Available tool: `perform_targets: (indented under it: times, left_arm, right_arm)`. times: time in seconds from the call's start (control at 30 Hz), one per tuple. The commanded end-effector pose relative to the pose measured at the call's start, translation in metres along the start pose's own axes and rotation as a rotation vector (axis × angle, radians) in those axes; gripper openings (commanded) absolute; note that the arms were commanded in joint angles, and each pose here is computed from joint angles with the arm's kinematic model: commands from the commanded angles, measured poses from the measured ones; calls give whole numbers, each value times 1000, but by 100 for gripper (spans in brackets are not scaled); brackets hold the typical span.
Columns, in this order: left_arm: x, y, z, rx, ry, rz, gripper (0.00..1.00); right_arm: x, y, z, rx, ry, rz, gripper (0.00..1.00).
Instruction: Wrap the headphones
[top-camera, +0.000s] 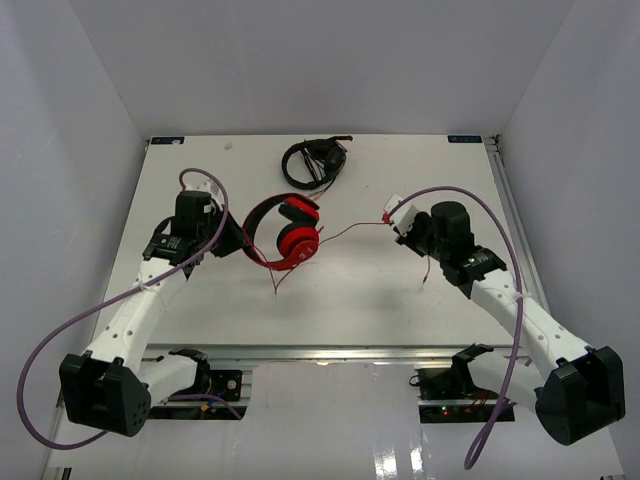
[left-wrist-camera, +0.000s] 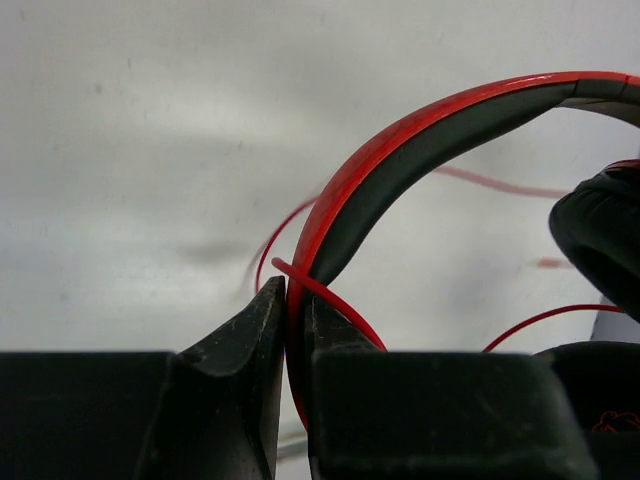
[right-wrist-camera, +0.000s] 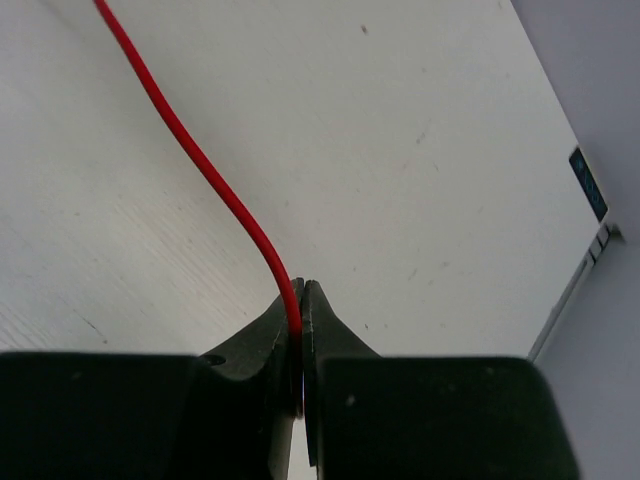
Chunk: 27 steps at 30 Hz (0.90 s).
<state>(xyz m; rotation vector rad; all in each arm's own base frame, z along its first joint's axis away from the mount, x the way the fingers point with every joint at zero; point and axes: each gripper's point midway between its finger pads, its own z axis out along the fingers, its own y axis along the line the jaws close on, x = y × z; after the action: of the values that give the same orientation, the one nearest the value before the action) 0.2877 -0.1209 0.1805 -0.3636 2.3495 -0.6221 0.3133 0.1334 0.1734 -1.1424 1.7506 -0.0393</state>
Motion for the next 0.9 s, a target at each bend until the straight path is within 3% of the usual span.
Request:
perform_targets:
  times: [0.0,0.2,0.27,0.33,0.4,0.47,0.53,0.6,0.7,0.87]
  left_arm:
    - [43,11,-25,51,151,221,0]
    - [51,8,-28,64,226,335,0]
    - [48,-10,-30,120,244,358,0]
    - [44,-26,-34,155,253,379,0]
    - [46,-48,-40,199,273,409,0]
    - [42,-72,-49,249,271,426,0]
    - [45,-89,-55,293,288,427,0]
    - [44,-114,-67,367,294,424,0]
    - [43,-135,-77,435,306,412,0]
    - [41,-166,-100,559,318,393,0]
  right_arm:
    - [24,-31,-10,154,-33,169,8]
    - [108,-10,-4,39,75,192,8]
    - [124,22,5,-124,96,205,8]
    - [130,37,12,-218,108,226,16]
    - [121,44,15,-314,89,240,40]
    - [97,50,10,-446,12,206,71]
    - [65,58,-2,-570,-128,133,92]
    - [25,70,-21,-668,-351,68,90]
    - [-14,84,-40,-745,-583,34,90]
    - [-65,118,-39,-884,-708,77,90]
